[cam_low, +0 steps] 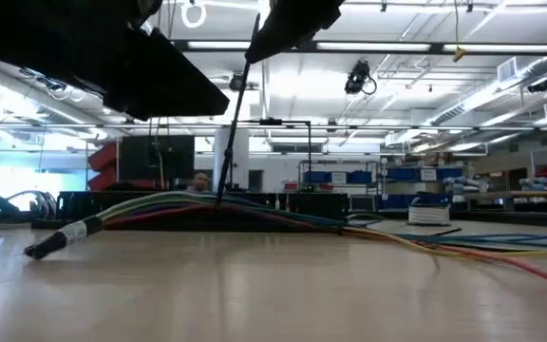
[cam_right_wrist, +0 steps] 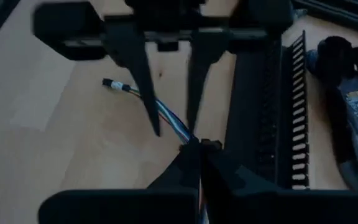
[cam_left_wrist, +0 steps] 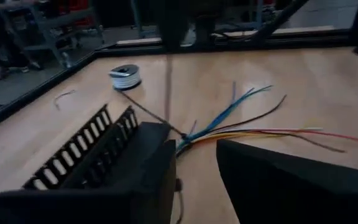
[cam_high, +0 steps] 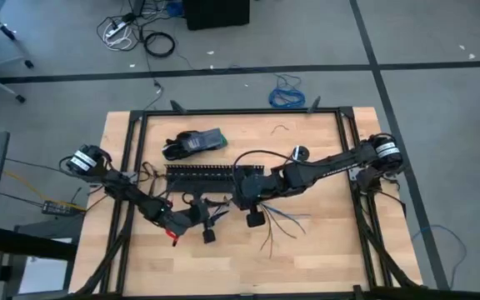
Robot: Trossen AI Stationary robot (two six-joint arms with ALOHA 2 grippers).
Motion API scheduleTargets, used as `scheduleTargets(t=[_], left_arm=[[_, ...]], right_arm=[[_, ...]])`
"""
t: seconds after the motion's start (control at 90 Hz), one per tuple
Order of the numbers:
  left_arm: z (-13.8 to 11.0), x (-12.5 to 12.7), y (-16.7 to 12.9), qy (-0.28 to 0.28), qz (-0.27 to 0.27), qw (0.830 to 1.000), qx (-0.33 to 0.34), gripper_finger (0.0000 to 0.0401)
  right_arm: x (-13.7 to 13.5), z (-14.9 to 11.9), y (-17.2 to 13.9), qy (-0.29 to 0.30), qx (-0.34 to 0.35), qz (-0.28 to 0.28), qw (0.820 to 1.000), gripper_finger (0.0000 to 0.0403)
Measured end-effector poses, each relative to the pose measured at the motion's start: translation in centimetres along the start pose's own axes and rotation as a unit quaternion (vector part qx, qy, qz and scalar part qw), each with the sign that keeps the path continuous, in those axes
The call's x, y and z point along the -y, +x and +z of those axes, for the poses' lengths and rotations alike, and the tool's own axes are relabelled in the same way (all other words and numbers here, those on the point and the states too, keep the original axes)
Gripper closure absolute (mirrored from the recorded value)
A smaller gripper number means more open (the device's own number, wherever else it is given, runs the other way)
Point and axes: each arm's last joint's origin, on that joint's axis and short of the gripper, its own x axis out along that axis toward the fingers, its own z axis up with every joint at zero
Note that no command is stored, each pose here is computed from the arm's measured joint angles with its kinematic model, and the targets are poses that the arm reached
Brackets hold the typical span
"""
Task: Ziptie cables
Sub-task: Wrap the black zip tie on the cables
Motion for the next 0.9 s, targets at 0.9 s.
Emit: scheduleTargets(t=[0.9], left_arm=[[0.0,-0.8,0.9,-0.005,-0.005,1.0,-0.012,0.0355]], right_arm=[[0.5,0.3,0.1,-0.002,0.018,-0.011,1.0,0.0402]])
